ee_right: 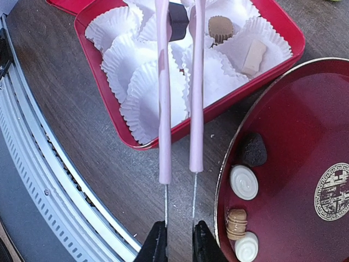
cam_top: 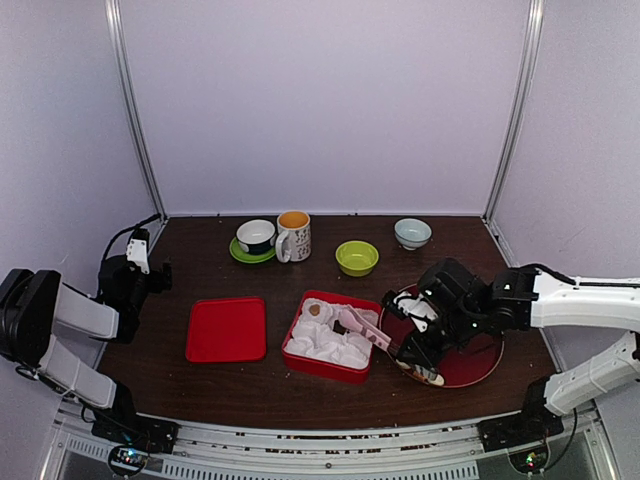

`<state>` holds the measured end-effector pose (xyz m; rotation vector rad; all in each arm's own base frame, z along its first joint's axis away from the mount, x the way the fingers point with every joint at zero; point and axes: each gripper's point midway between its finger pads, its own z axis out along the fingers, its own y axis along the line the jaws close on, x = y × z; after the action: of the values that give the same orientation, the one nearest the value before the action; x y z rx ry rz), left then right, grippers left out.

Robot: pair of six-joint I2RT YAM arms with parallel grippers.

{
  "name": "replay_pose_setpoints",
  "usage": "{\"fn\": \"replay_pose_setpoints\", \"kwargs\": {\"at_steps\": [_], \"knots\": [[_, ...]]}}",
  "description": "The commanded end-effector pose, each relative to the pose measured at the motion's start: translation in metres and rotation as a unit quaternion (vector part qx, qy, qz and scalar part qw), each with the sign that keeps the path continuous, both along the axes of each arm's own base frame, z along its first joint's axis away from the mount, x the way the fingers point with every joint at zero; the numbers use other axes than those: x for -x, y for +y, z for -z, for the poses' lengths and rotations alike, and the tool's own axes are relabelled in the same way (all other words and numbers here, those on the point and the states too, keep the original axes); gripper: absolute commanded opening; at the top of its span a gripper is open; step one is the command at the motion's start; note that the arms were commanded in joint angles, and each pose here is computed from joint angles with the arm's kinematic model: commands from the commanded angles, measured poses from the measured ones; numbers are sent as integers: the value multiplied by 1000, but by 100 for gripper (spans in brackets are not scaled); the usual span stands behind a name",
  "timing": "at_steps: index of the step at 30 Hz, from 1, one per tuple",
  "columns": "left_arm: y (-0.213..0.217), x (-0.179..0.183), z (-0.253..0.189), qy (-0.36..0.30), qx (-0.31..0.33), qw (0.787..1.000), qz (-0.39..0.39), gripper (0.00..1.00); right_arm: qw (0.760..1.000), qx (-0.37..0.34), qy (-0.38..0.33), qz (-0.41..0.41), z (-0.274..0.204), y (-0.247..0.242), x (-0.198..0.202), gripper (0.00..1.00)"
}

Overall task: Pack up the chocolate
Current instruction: Place the fake chocolate in the empty pocket of the box.

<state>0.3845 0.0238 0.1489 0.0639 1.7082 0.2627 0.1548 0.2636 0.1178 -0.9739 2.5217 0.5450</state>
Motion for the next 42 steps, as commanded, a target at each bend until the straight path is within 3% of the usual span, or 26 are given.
{"fn": "replay_pose_setpoints", "kwargs": {"at_steps": [1, 14, 29, 32, 36, 42], "knots": [[2, -4, -16, -32, 2, 1000, -1, 98, 999, -30, -25, -25, -17, 28, -6, 17], [2, -4, -16, -31, 2, 1000, -1, 98, 998, -26, -35, -44, -7, 74, -20, 17], [2, -4, -17, -32, 2, 999, -1, 98, 998, -4, -60, -17, 0, 75, -37, 16], [2, -4, -17, -32, 2, 999, -1, 98, 998, -3, -52, -24, 3, 78, -35, 20], [2, -4, -16, -31, 2, 1000, 0, 98, 998, 3, -51, -25, 7, 77, -35, 32], [2, -4, -16, -31, 2, 1000, -1, 98, 998, -10, -65, -17, -1, 74, -37, 31]]}}
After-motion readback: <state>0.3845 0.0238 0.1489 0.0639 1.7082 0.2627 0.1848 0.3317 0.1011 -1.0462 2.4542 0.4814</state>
